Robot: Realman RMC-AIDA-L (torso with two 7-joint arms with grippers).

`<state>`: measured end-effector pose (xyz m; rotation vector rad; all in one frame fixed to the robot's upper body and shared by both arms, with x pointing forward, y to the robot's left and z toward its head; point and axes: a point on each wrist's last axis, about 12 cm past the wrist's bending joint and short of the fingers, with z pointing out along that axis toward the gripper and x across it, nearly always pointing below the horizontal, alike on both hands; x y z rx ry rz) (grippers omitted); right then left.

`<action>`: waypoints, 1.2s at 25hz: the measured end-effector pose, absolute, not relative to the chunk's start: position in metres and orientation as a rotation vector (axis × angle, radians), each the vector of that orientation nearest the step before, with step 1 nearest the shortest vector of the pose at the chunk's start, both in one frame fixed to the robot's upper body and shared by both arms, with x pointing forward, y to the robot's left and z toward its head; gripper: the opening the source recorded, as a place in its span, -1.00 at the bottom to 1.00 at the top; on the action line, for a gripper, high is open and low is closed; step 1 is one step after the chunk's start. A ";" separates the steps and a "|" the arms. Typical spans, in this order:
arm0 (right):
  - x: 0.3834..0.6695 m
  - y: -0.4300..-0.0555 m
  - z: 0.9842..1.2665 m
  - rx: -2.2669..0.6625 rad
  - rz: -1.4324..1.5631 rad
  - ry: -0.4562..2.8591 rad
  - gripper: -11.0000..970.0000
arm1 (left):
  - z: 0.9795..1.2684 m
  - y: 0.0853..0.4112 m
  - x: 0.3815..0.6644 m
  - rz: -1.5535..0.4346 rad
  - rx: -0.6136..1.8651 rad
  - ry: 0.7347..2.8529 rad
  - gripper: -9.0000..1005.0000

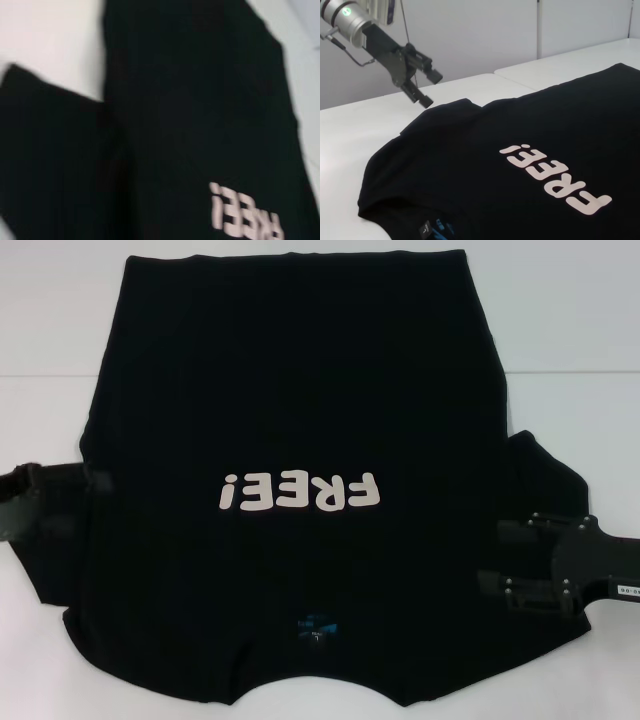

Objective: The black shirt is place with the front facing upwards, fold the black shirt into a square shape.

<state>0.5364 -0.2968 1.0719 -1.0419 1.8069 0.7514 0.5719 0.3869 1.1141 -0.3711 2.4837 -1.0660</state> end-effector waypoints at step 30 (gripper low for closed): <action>0.536 -0.294 1.071 -1.043 0.769 1.823 0.60 | 1.093 0.422 0.565 -0.830 -0.640 2.501 0.89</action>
